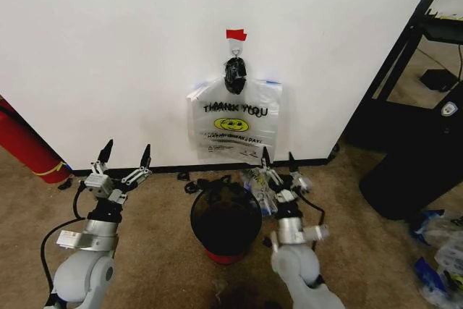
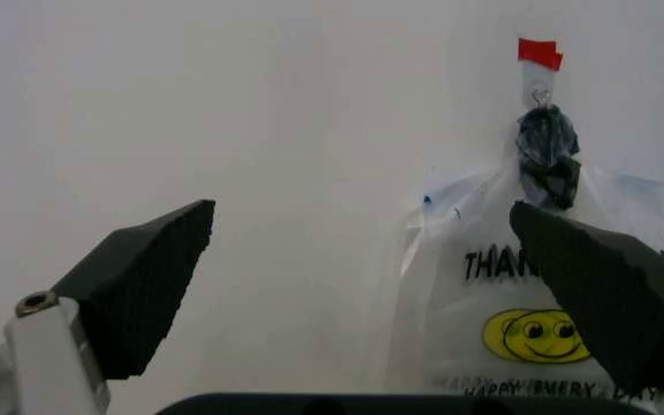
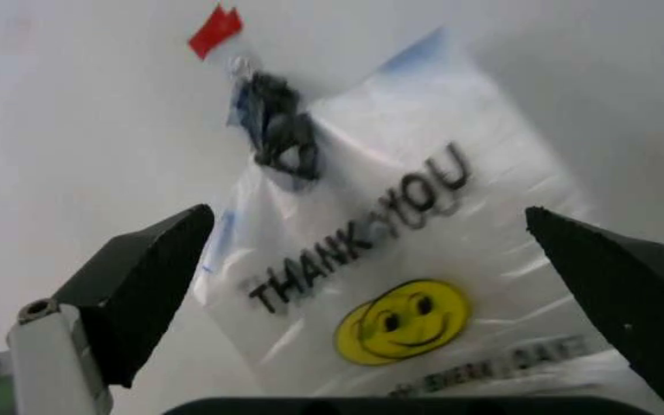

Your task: Pick up the garbage bag from the wall and place it over the trash bin.

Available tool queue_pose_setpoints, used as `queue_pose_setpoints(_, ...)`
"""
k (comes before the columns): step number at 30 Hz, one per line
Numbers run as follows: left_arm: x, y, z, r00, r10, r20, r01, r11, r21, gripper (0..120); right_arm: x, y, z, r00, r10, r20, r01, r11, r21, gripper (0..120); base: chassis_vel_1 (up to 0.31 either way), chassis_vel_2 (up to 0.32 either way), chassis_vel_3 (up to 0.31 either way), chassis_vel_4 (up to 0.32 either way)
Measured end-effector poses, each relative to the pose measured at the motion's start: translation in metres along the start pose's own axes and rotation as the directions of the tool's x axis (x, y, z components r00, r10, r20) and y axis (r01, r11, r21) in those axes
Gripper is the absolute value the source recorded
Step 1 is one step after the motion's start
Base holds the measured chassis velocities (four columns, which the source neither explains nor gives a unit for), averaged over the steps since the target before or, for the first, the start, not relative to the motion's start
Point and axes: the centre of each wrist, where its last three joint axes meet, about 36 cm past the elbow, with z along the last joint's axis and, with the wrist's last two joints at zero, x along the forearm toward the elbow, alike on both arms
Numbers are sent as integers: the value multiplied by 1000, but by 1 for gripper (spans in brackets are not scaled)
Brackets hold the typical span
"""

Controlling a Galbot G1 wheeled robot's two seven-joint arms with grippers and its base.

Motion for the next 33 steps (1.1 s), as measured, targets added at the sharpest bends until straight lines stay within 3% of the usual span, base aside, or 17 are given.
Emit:
queue_pose_setpoints(6,4,-1,2,1000,-2,-7,2,1000,-8,100,-67,-3,30,998,-39,-58,23,967,-255,100,0,0,0,0)
queue_pose_setpoints(11,7,0,6,1000,-7,-15,7,1000,-17,100,-117,-3,30,994,-107,-35,88,929,-360,100,0,0,0,0)
queue_pose_setpoints(18,5,7,8,1000,-17,-15,16,999,-33,100,-162,-4,18,976,-218,-1,205,919,-337,100,0,0,0,0)
queue_pose_setpoints(33,0,0,15,1000,0,-14,-1,1000,-20,100,-180,-20,21,958,-286,-12,269,912,-309,97,0,0,0,0)
